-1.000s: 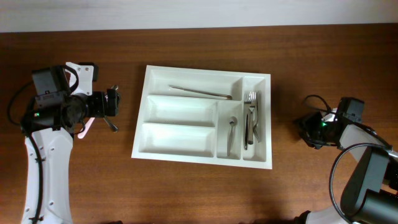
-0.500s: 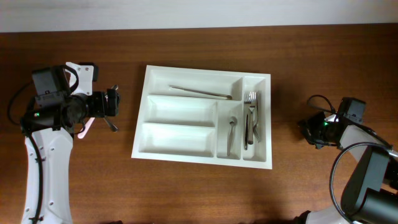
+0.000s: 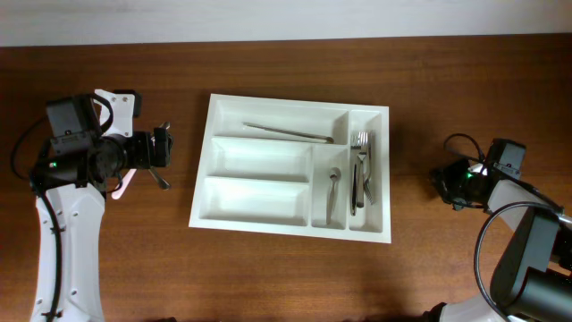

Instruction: Pack container

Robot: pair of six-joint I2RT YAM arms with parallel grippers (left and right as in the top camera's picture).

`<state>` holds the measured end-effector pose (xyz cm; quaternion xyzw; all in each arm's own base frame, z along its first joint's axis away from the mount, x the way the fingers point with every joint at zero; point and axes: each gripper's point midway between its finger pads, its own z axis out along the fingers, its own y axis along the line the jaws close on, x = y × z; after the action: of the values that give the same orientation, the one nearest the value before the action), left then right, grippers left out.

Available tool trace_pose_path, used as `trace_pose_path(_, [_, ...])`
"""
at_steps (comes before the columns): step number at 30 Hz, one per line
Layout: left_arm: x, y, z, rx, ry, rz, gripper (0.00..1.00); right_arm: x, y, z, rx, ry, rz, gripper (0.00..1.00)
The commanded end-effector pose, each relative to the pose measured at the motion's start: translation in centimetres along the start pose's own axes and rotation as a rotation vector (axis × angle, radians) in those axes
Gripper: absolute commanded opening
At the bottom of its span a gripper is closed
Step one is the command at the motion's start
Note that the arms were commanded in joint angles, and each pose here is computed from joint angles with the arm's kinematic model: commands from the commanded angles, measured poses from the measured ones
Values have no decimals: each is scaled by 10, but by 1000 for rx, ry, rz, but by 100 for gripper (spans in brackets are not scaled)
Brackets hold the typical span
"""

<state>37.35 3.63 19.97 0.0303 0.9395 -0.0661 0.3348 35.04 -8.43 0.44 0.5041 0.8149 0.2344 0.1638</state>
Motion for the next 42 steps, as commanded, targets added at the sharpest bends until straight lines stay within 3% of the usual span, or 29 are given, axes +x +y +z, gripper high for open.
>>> trace_pose_path(1, [-6, -1, -2, 10, -17, 19, 99, 6, -40, 14, 129, -1, 72, 33])
trace_pose_path(4, [-6, -1, -2, 10, -17, 19, 99, 7, -40, 15, 128, 3, 79, 33])
trace_pose_path(7, [-6, -1, -2, 10, -17, 19, 99, 8, -41, 16, 129, 6, 81, 24])
trace_pose_path(14, [-6, -1, -2, 10, -17, 19, 99, 9, -41, 17, 126, 12, 81, 18])
trace_pose_path(19, [-6, -1, -2, 10, -17, 19, 99, 8, -40, 17, 124, 9, 79, 4])
trace_pose_path(30, [-6, -1, -2, 10, -17, 19, 99, 1, -35, 18, 99, -12, 10, 4])
trace_pose_path(37, [-6, -1, -2, 10, -17, 19, 99, -9, -4, 1, 10, -48, -222, 4])
trace_pose_path(42, [-6, -1, -2, 10, -17, 19, 99, -14, 10, -13, -19, -86, -262, 4])
